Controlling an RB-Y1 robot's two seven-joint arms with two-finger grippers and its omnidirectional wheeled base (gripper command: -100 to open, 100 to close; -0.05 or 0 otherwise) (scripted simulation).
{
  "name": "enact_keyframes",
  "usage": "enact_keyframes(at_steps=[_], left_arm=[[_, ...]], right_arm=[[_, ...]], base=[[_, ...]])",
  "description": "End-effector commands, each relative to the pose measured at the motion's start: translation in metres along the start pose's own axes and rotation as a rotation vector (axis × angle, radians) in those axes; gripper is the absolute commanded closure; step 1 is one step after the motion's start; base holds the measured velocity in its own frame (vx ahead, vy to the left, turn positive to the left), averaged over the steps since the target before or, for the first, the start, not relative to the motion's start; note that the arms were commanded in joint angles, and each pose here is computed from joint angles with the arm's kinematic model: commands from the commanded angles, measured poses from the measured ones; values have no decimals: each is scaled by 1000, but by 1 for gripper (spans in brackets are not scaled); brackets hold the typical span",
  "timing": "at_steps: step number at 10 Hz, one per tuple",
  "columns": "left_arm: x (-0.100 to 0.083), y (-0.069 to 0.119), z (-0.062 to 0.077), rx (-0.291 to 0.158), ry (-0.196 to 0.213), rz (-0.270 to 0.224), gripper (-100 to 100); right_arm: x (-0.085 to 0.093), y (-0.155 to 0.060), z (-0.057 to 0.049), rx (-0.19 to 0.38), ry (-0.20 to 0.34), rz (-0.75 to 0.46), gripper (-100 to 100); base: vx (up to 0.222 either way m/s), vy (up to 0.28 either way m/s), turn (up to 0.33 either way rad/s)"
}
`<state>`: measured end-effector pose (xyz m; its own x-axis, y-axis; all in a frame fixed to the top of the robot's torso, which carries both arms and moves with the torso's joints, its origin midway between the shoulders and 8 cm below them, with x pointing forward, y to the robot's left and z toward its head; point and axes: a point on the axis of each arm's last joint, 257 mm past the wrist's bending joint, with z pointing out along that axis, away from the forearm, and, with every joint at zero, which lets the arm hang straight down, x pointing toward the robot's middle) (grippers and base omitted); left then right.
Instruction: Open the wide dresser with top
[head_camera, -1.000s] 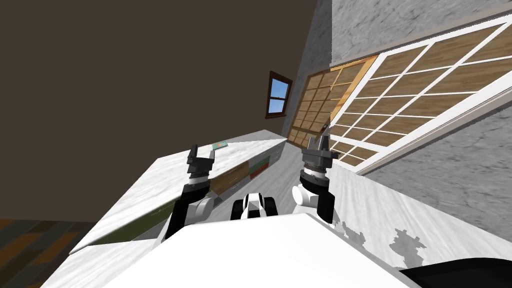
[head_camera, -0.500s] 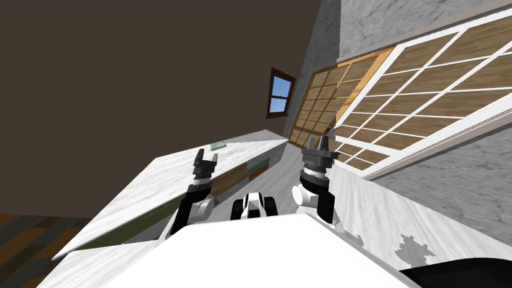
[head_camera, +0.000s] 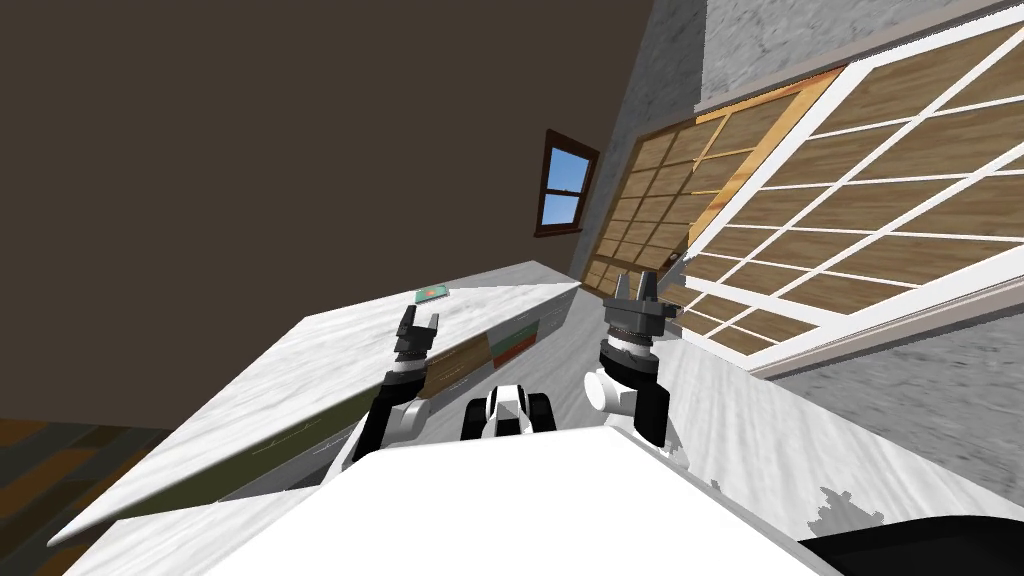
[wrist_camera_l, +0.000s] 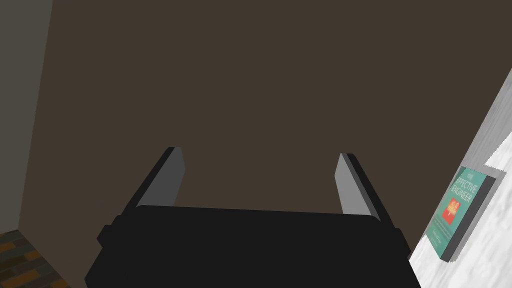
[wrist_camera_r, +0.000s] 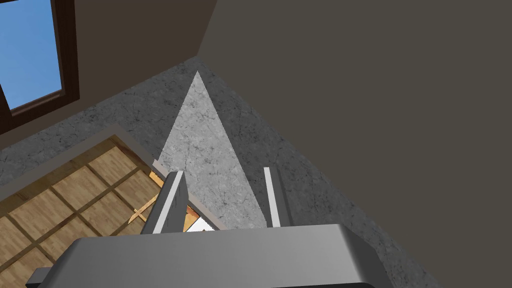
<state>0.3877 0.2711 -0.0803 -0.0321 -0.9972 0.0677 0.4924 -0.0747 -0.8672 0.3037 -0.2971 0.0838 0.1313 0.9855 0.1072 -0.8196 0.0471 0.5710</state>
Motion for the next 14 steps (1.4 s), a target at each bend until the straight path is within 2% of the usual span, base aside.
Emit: enact_keyframes(at_steps=[1,3,4,8,9,10,11,12,14], left_arm=[[-4,19,-8,-17,1,0,-100],[-8,38,-15,-48,-5,1,-100],[-10,42,-17,-47,-4,1,-100],[-19,73,-32,-93,-14,3,-100],[-19,75,-33,-100,-15,3,-100],[-23,87,-40,-115,-19,4,-100],[-25,91,-42,-113,-20,2,-100],[-27,101,-48,-138,-26,4,-100],[-32,114,-57,-158,-33,5,-100]], right_arm=[[0,0,0,0,0,0,0],[0,0,0,0,0,0,0],[0,0,0,0,0,0,0],[0,0,0,0,0,0,0],[0,0,0,0,0,0,0],[0,0,0,0,0,0,0],[0,0,0,0,0,0,0],[0,0,0,0,0,0,0],[0,0,0,0,0,0,0]], base=[[96,-97,91],[78,-83,61],[103,-140,126],[89,-102,58],[63,-86,46],[72,-98,94],[111,-162,129],[102,-145,52],[111,-112,64]])
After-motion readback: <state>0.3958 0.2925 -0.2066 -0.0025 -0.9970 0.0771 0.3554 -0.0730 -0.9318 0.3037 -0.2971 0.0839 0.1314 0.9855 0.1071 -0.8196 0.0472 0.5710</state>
